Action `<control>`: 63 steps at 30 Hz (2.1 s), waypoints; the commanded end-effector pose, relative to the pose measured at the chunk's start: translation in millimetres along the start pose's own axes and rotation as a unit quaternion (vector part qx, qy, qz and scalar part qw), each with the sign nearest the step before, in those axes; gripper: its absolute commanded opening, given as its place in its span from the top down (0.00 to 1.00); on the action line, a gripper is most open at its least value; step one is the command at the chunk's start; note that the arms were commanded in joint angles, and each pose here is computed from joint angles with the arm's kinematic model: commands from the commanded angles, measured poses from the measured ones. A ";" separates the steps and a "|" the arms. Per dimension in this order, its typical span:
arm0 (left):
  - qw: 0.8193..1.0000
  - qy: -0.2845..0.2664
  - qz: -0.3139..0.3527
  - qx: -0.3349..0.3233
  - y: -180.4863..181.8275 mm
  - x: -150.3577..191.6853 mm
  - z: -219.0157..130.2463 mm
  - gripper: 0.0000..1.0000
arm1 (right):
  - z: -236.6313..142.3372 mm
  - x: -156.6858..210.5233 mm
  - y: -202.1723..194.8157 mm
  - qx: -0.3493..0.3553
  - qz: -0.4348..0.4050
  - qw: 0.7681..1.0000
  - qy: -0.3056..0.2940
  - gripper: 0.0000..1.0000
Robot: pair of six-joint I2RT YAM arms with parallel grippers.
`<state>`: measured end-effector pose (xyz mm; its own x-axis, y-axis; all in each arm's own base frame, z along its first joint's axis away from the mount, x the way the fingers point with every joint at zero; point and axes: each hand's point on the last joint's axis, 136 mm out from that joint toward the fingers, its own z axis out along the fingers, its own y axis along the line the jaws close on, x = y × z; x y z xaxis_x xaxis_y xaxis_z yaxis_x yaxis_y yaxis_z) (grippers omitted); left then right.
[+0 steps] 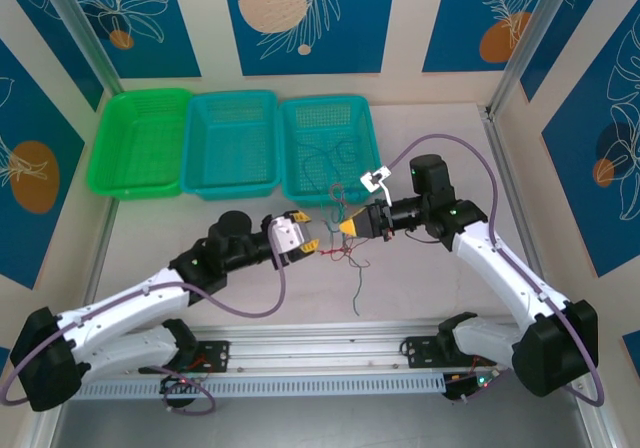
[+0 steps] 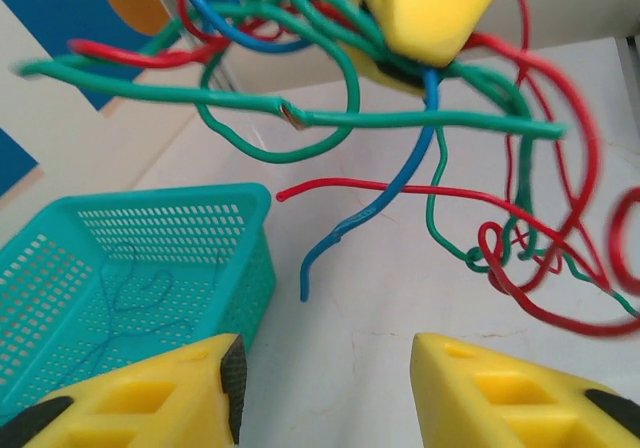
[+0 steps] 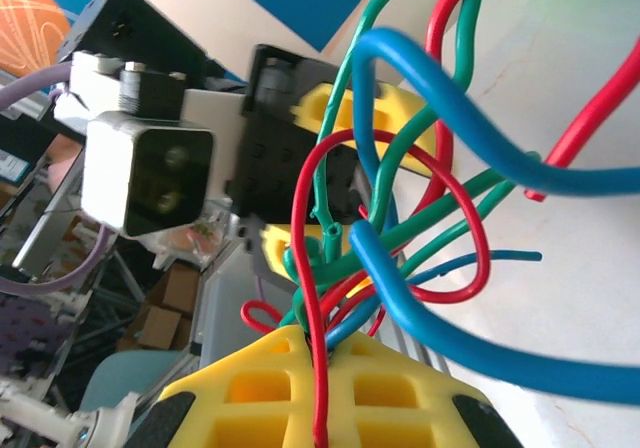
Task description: Untangle the cables
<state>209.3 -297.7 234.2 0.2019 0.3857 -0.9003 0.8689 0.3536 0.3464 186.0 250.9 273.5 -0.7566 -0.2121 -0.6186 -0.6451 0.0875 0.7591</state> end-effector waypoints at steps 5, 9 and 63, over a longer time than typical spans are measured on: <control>0.999 -0.048 0.011 0.023 4.1 -25.7 23.0 0.58 | 2.9 -1.9 23.8 -0.042 0.010 0.999 0.019 1.00; 0.998 -0.066 0.007 0.006 11.7 -35.0 24.2 0.62 | 6.1 1.6 19.4 -0.041 0.017 0.999 0.024 1.00; 0.978 -0.094 -0.188 -0.002 12.8 -37.3 4.3 1.00 | 30.8 8.8 -40.0 0.164 -0.249 0.932 -0.208 0.20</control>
<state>221.7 -308.6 240.1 -0.0913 0.1343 -0.9867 0.8807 0.4733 -0.0170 183.6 270.8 198.0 -0.4434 0.0097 -0.8963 -0.8350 0.3590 0.4170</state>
